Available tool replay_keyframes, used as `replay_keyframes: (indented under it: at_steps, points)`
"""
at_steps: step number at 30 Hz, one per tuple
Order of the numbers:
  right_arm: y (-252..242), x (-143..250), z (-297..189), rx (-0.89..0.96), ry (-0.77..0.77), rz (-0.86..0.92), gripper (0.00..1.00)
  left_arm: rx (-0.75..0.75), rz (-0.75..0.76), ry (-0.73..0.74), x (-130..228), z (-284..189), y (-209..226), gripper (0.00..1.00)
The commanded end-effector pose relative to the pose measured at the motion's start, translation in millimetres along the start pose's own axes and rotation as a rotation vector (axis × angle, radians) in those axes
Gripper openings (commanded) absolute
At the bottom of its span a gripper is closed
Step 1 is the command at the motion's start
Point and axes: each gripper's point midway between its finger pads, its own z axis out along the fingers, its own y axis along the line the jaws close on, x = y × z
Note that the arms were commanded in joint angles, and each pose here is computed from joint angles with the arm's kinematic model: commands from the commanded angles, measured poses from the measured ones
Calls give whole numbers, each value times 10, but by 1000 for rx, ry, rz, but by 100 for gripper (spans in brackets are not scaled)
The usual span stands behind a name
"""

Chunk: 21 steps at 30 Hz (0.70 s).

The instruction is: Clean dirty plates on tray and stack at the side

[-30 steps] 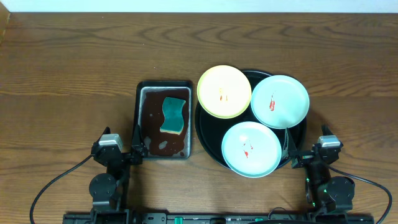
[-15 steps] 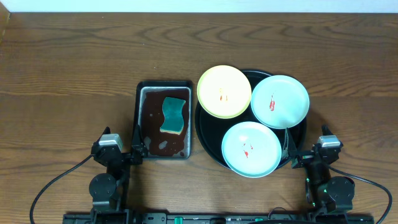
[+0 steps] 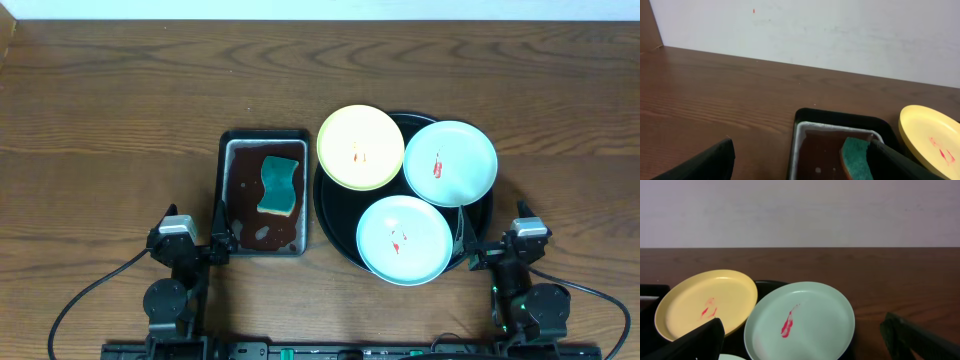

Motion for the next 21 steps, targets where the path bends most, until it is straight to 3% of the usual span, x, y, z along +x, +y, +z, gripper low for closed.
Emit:
replay_keyframes:
  at_steps: [1, 21]
  points:
    - [34, 17, 1, -16, 6, 9, 99, 3, 15, 51, 143, 1, 8, 85]
    - [60, 17, 1, -31, 6, 10, 99, -1, 15, 51, 143, 1, 14, 85]
